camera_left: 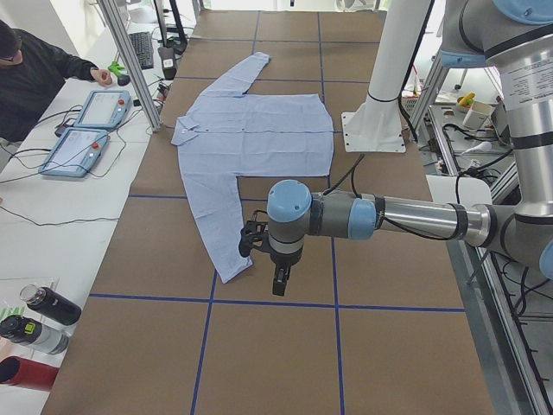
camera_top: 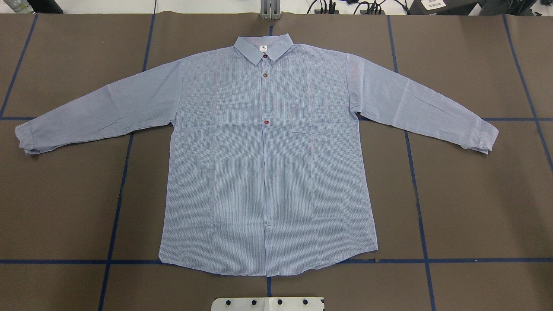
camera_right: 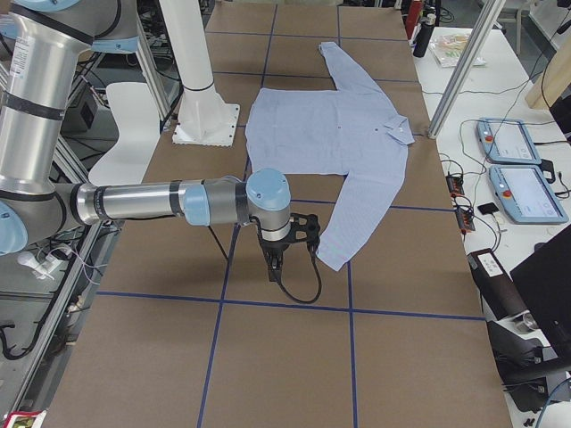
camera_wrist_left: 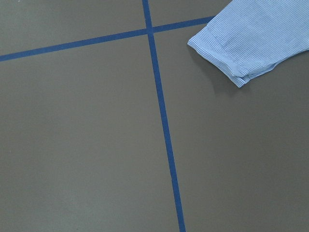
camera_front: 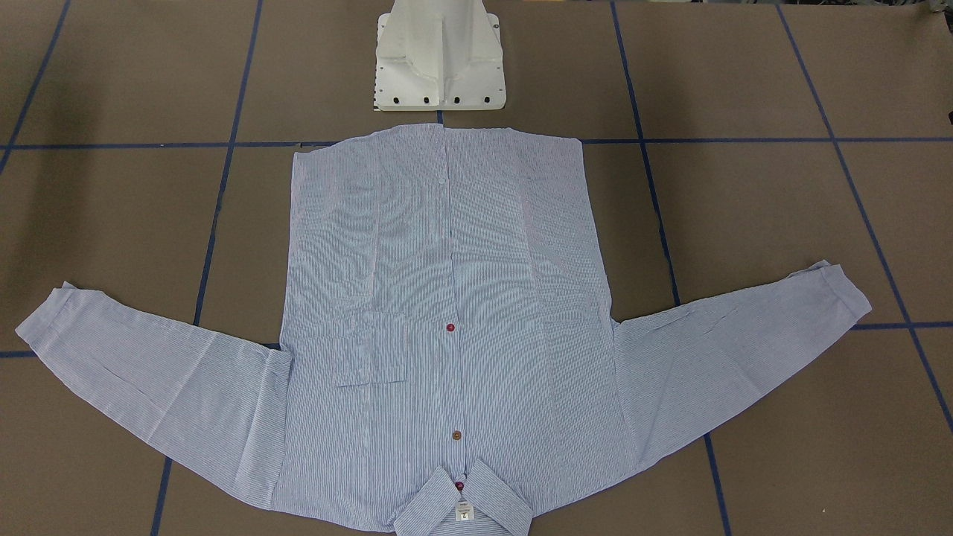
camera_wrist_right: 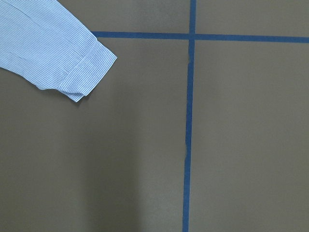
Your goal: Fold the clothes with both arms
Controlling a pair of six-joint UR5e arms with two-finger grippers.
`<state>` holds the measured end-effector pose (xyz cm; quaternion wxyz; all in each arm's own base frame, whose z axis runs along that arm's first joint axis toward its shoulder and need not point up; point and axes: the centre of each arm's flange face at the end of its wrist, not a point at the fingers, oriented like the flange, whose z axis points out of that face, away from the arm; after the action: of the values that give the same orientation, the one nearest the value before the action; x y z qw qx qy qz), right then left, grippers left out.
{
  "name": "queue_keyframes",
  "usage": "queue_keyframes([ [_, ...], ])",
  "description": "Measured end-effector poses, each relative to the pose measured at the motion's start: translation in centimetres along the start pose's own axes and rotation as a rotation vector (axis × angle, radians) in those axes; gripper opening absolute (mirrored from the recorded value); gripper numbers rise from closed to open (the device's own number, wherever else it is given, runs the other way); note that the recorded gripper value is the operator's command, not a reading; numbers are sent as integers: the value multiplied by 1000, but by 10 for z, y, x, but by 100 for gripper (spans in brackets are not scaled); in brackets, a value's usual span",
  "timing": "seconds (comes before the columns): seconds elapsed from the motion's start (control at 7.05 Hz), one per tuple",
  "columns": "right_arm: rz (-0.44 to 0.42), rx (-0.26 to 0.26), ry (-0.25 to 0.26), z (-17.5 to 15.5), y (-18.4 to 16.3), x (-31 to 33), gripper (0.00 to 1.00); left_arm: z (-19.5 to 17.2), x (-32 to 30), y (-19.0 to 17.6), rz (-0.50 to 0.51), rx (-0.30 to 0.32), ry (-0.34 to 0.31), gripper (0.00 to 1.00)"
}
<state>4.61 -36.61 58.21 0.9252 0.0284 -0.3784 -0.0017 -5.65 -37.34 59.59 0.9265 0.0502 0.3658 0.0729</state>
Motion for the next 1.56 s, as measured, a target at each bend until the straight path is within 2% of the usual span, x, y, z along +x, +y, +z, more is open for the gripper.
queue_keyframes([
  [0.28, -3, 2, 0, -1, -1, -2, 100, -7, 6, -2, 14, 14, -5, 100],
  [0.57, -16, 20, -3, -6, -20, -19, 100, -21, 19, -6, 43, 43, -10, 100],
  [0.71, -24, 22, -1, -5, -34, -34, 100, -31, 27, -17, 63, 68, -13, 100],
  [0.99, -52, 24, 9, 8, -64, -66, 100, -55, 43, -68, 125, 142, -25, 100],
  [1.28, -75, 63, -19, 56, -95, -80, 100, -71, 55, -97, 177, 193, -29, 100],
  [1.56, 3, 120, -62, 119, -115, -98, 85, -72, 57, -99, 215, 227, -32, 100],
])
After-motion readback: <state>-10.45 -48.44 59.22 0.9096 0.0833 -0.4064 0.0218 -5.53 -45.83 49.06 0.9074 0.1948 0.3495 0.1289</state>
